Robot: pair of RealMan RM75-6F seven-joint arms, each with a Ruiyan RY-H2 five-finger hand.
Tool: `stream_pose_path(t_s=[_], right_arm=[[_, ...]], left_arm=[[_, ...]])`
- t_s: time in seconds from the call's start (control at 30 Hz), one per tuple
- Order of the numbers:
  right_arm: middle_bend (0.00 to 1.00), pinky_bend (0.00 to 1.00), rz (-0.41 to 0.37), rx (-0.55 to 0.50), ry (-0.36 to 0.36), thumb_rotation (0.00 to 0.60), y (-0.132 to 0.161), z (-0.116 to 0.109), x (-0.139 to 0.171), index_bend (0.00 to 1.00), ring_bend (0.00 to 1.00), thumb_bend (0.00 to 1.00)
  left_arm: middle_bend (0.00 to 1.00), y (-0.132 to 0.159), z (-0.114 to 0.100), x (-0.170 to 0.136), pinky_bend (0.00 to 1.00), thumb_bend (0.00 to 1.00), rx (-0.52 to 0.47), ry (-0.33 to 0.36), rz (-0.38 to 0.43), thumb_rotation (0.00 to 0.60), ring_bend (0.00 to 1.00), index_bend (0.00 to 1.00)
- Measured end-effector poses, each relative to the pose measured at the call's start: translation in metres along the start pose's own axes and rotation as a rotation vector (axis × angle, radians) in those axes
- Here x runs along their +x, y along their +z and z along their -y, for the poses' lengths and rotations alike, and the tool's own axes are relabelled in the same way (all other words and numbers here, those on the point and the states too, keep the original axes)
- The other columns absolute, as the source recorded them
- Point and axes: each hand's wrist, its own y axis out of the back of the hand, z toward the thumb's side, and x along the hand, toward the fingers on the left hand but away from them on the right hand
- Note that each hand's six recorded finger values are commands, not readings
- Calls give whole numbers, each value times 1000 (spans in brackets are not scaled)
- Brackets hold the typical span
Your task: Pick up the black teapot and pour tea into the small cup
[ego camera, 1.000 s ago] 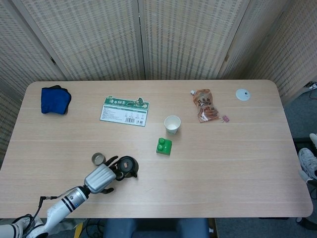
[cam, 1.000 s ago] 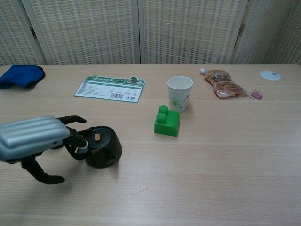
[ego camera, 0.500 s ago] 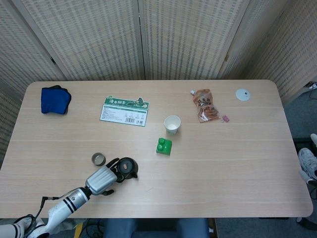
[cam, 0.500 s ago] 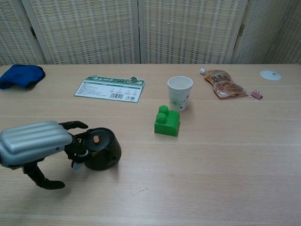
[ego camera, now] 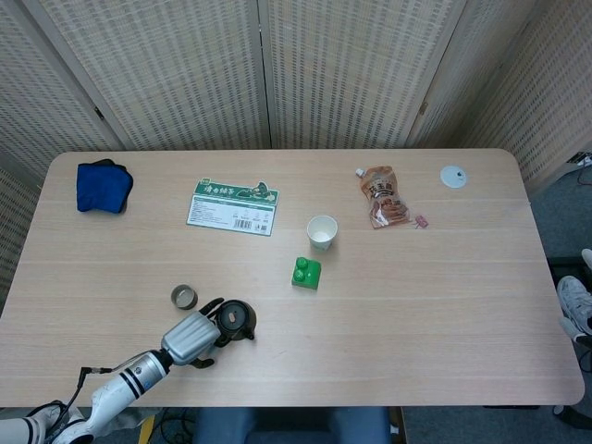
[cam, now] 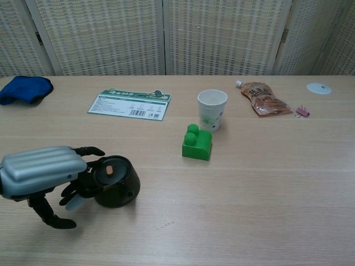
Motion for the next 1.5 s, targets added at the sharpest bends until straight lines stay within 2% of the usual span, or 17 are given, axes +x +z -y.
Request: stream_pose_path(t_s=[0.23,0.63,0.83,0.9,1.0,1.13,1.3,1.43,1.5], right_arm=[[94,202,2,-1,-2,600,-1,0,0,103,84,75],[95,202,2,-4,-8,600,-1,0,0,103,84,75],[95,202,4,-7,-6,600,-2,1,0,103,84,75],[95,202,4,-7,-5,600,-2,2,0,103,84,75],[95,202,4,-8,-5,600,-2,2,0,103,84,75],[95,202,2,-9,-7,600,-1,2,0,103,84,76],[95,202,0,-10,-10,600,-1,2,0,103,84,75],[95,202,0,-10,-12,600,-1,1,-1,103,84,75],[94,202,-1,-9,-14,600,0,1,-1,103,84,75]], left_arm=[[836,2,-7,1,0,166,-62,13,2,600,742,843],[970,7,-26,3,0,157,-151,86,15,600,849,983],[1000,6,-29,2,0,149,-196,103,-1,589,877,1000],[1000,5,-30,2,0,143,-207,107,-8,547,882,1000],[1000,3,-31,0,0,125,-226,111,-20,410,888,1000],[1000,1,-33,-1,0,93,-243,116,-28,295,891,1000],[1000,-1,-38,-3,0,81,-246,131,-40,247,901,1000],[1000,-5,-46,-5,1,80,-260,176,-66,121,916,1000],[1000,-7,-50,-7,28,80,-270,201,-81,85,922,1000]])
